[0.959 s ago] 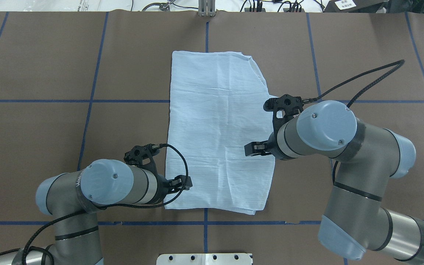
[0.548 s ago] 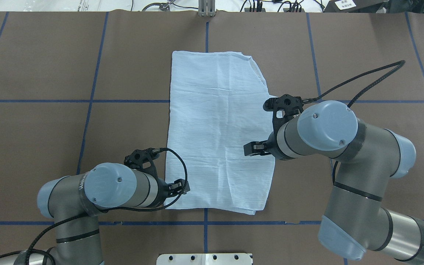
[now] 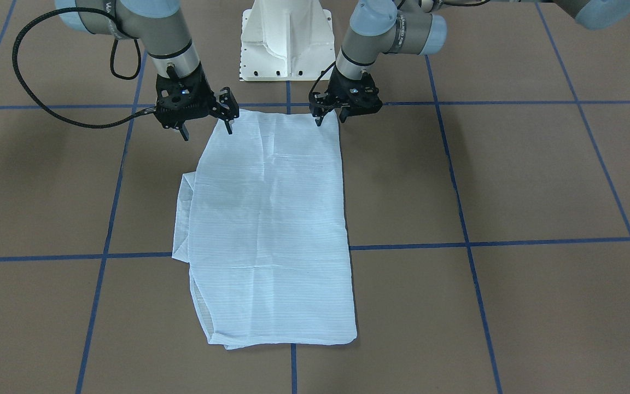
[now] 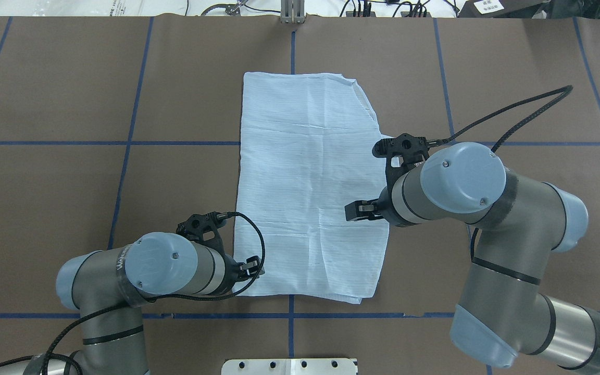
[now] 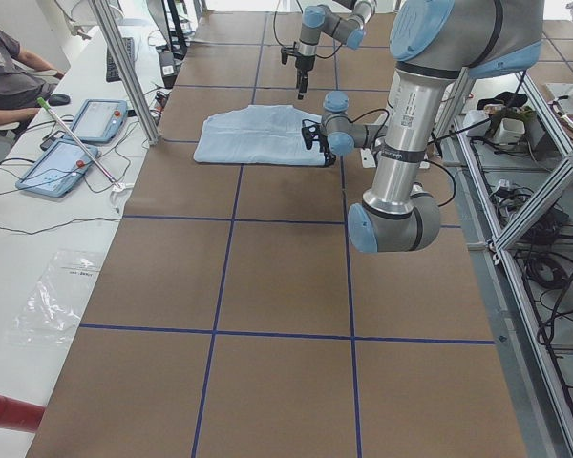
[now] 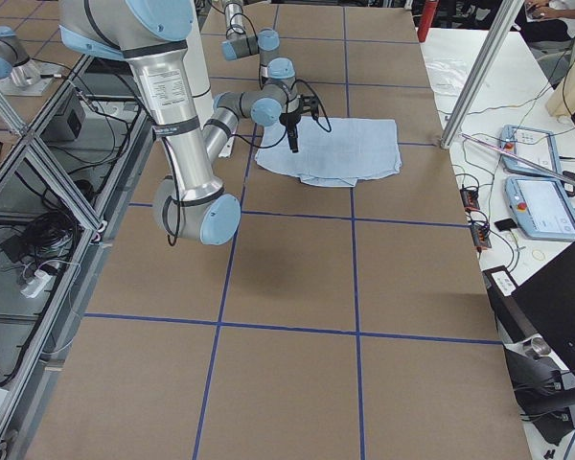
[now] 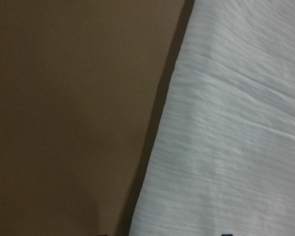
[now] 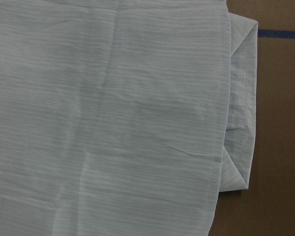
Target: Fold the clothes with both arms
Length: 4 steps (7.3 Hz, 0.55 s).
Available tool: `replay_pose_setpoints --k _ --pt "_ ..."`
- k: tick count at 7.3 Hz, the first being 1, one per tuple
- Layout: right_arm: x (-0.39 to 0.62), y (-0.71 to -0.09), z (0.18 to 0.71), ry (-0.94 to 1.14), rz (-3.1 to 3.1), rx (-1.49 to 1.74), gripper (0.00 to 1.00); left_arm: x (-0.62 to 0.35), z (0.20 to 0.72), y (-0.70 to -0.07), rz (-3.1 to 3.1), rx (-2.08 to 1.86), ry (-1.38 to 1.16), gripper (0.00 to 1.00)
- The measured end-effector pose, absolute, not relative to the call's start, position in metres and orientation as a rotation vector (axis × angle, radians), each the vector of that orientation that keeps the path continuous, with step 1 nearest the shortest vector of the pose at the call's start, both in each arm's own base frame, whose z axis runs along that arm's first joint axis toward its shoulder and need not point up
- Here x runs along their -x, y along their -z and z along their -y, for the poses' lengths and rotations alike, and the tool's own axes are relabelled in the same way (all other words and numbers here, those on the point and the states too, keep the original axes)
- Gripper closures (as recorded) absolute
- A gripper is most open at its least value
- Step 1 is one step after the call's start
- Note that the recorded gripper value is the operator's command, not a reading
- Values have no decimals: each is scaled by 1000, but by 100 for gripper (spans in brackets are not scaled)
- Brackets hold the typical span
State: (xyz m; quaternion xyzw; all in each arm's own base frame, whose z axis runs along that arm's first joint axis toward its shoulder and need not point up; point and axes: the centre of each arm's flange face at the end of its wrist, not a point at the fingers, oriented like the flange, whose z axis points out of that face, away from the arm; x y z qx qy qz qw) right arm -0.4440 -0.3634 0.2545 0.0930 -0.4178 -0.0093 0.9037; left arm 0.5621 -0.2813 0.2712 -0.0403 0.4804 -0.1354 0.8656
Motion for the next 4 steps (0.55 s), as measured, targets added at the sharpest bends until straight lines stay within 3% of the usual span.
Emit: replay_pose_setpoints --k 4 --pt "443 -253 363 23 871 -181 0 -565 279 -270 -996 88 281 40"
